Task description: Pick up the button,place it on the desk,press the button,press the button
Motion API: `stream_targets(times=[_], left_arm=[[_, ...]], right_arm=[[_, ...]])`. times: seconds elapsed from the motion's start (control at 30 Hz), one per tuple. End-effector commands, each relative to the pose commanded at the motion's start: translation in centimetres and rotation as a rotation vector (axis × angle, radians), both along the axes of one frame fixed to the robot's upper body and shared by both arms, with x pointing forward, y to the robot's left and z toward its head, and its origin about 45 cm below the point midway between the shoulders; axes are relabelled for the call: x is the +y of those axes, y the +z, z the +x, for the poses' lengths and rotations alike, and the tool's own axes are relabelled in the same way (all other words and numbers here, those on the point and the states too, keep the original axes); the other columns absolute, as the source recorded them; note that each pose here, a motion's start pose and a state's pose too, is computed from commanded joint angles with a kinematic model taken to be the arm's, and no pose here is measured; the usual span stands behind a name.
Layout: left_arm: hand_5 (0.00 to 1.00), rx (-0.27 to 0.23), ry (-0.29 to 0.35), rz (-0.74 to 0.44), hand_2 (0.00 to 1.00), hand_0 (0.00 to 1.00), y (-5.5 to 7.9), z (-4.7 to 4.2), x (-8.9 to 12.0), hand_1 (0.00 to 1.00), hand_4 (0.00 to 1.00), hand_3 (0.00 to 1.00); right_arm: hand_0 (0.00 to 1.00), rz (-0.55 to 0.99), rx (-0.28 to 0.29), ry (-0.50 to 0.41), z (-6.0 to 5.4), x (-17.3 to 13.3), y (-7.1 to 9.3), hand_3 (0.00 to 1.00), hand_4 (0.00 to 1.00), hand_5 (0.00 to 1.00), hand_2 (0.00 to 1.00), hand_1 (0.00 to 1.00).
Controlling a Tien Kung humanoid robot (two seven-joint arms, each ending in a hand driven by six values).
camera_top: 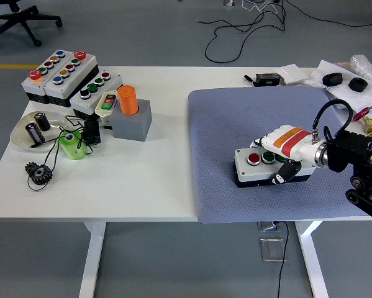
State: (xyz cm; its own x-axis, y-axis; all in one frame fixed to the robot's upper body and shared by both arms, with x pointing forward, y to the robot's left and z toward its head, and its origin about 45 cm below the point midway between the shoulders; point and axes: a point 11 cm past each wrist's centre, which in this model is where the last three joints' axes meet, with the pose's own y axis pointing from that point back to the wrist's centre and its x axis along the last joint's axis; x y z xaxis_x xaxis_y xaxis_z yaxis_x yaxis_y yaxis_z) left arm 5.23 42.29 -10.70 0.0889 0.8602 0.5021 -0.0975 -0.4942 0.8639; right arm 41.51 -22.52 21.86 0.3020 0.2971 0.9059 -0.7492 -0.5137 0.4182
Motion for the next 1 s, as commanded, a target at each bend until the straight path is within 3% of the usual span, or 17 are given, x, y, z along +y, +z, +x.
stream_targets(times=[0.03, 0.2, 0.23, 0.4, 0.43, 0.6, 0.63, 1.0], left_arm=[[0.992, 0.000, 0.000, 0.000, 0.491, 0.598, 0.00, 0.03, 0.00, 0.532, 0.267, 0.435], [0.992, -0.002, 0.002, 0.000, 0.491, 0.598, 0.01, 0.08, 0.00, 0.532, 0.267, 0.435], [0.992, -0.002, 0.001, 0.000, 0.492, 0.598, 0.01, 0.08, -0.01, 0.532, 0.267, 0.435], [0.992, -0.002, 0.002, -0.001, 0.492, 0.598, 0.00, 0.07, -0.03, 0.532, 0.267, 0.435], [0.992, -0.002, 0.002, -0.001, 0.492, 0.599, 0.00, 0.07, -0.03, 0.532, 0.266, 0.435], [0.992, -0.002, 0.002, -0.001, 0.492, 0.599, 0.00, 0.07, -0.02, 0.532, 0.266, 0.435], [0.991, -0.002, 0.002, -0.001, 0.492, 0.599, 0.00, 0.07, -0.02, 0.532, 0.266, 0.435], [0.992, 0.000, 0.002, -0.002, 0.492, 0.598, -0.01, 0.03, -0.04, 0.531, 0.266, 0.435]], right_arm=[[0.465, -0.005, -0.001, -0.002, 0.04, -0.07, -0.02, 0.738, 0.678, 0.038, 0.533, 0.427], [0.465, -0.017, -0.009, -0.004, 0.15, -0.23, 0.06, 0.738, 0.678, 0.038, 0.533, 0.427], [0.581, -0.018, -0.010, -0.004, 0.16, -0.23, 0.06, 0.792, 0.771, 0.052, 0.625, 0.564], [0.581, -0.018, -0.018, 0.001, 0.17, -0.25, 0.10, 0.792, 0.771, 0.052, 0.625, 0.564], [0.672, -0.017, -0.019, 0.003, 0.17, -0.26, 0.13, 0.865, 0.812, 0.057, 0.719, 0.661], [0.672, -0.015, -0.020, 0.008, 0.19, -0.33, 0.30, 0.865, 0.812, 0.057, 0.719, 0.661], [0.693, -0.014, -0.020, 0.008, 0.19, -0.34, 0.31, 0.896, 0.835, 0.059, 0.782, 0.695], [0.727, -0.007, 0.014, -0.009, -0.13, -0.81, 0.14, 0.914, 0.857, 0.066, 0.825, 0.726]])
